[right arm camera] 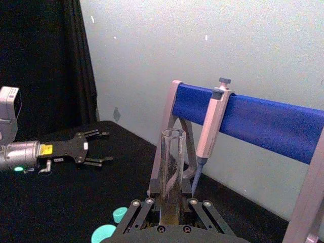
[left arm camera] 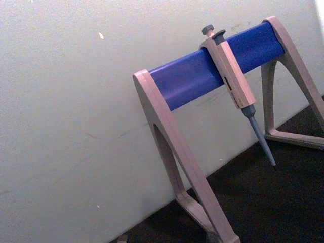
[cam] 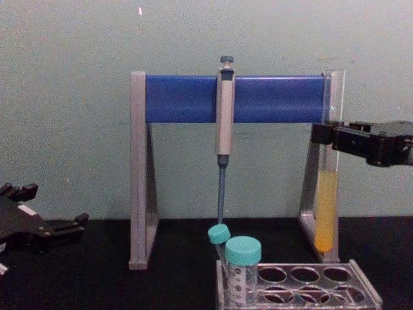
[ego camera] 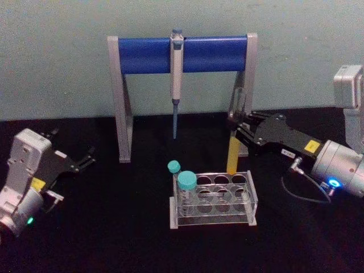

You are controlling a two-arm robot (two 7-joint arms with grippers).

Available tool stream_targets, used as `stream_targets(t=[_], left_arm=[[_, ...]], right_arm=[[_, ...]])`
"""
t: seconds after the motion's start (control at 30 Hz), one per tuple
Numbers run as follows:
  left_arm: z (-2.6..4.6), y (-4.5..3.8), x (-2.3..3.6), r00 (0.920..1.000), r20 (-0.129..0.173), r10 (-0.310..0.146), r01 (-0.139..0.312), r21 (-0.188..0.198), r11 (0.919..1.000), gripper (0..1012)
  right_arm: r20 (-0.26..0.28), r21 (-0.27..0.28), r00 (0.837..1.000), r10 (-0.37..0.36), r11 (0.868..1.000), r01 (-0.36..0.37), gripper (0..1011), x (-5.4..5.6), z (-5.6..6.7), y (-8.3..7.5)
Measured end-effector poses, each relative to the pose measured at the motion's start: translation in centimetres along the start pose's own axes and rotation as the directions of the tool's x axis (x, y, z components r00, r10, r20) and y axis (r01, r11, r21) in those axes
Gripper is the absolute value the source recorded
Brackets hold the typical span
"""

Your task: Pick up the test tube from the test tube rack, shake it, then place it back into the test tube rack.

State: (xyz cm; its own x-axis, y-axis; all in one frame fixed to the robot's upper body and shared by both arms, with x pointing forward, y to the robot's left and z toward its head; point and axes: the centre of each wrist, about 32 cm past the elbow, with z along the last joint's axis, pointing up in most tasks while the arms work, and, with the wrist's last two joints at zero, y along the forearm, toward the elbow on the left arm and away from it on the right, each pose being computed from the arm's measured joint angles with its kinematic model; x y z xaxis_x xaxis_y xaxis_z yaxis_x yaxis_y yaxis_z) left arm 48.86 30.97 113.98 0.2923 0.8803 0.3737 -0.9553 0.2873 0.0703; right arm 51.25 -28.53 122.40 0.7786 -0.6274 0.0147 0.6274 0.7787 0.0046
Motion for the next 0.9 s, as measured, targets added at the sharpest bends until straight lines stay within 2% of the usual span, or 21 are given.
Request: stream_targets(t=[0.37,0.9], left_arm=[[0.0,0.0,0.0,1.0,0.0,0.0,0.0,0.0,1.0,1001],[0.0,0.0,0.0,1.0,0.0,0.0,0.0,0.0,1.0,1001]], right_arm=[[-0.005,0.004,1.0,0.021,1.0,-0.021,233,0.3,-0.8,0.7],[-0.021,-0.033,0.999,0.028,0.999,-0.028,233,0.7,-2.5,1.6]])
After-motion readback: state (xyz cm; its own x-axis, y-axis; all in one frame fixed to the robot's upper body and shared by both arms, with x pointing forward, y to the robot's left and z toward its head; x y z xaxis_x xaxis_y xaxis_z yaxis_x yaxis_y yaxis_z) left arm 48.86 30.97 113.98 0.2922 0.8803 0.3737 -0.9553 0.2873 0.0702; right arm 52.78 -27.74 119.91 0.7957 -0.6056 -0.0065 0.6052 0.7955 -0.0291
